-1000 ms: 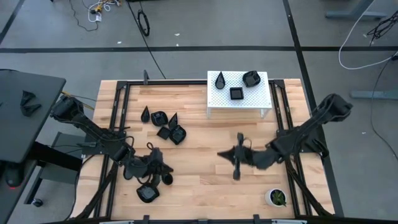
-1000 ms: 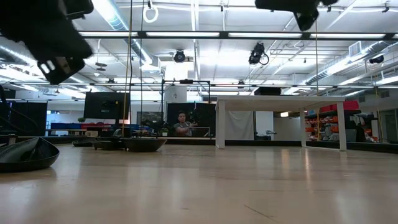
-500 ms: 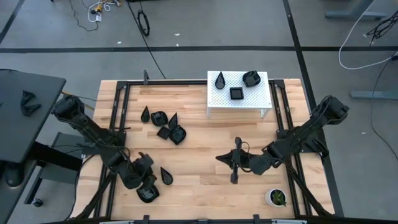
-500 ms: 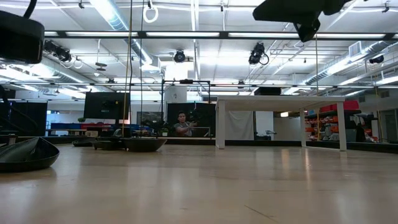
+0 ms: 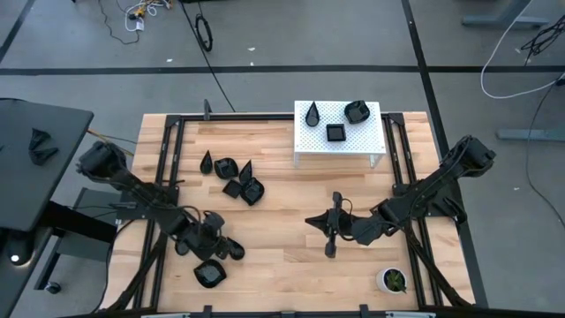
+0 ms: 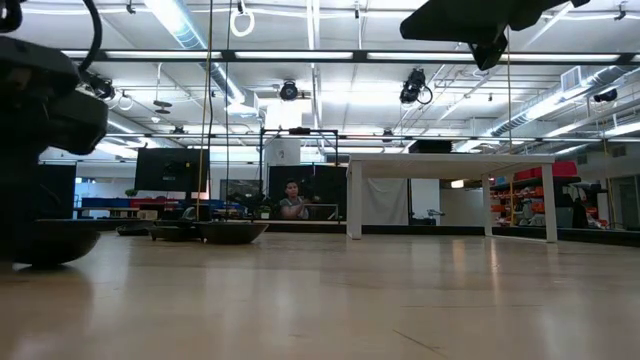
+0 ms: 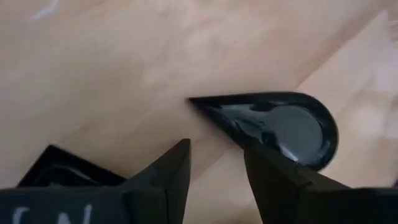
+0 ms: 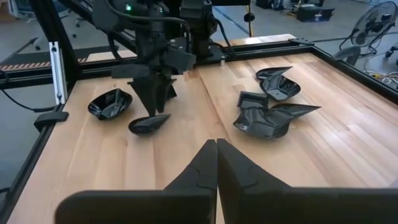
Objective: Pick & Place Mini shaped plates
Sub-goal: Stack the black drop shaped plate on the black drop shaped plate on the shelf
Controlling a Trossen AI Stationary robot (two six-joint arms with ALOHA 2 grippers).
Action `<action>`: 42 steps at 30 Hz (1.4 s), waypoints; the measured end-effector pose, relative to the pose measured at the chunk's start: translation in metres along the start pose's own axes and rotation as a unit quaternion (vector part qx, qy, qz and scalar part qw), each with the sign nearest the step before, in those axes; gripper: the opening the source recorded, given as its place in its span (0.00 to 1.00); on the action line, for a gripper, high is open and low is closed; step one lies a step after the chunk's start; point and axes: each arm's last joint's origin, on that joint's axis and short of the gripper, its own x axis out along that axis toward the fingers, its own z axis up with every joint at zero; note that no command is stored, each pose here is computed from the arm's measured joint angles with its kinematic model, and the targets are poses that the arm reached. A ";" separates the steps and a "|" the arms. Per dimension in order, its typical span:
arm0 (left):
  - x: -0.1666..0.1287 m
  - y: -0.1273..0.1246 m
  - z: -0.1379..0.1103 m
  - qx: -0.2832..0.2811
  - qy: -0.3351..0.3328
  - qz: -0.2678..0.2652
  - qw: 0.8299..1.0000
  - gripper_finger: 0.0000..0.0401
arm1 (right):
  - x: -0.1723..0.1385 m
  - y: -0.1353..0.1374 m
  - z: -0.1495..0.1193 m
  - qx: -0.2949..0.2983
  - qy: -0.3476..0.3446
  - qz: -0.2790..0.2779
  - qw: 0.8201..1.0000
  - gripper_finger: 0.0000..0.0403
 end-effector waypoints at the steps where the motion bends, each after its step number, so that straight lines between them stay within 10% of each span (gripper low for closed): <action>1: 0.001 -0.001 0.000 0.003 -0.003 -0.007 1.000 0.37 | 0.000 0.000 0.000 0.000 0.000 0.000 1.000 0.01; 22: 0.001 -0.009 0.008 0.048 -0.082 -0.041 0.995 0.01 | 0.000 0.000 0.000 -0.001 0.000 0.000 1.000 0.01; 34: 0.000 -0.014 0.023 0.074 -0.026 -0.055 0.995 0.02 | 0.000 0.000 0.000 -0.001 0.000 -0.001 1.000 0.01; 42: -0.012 -0.019 0.012 0.078 -0.002 -0.084 0.993 0.26 | 0.000 0.000 0.000 -0.001 0.000 -0.001 1.000 0.01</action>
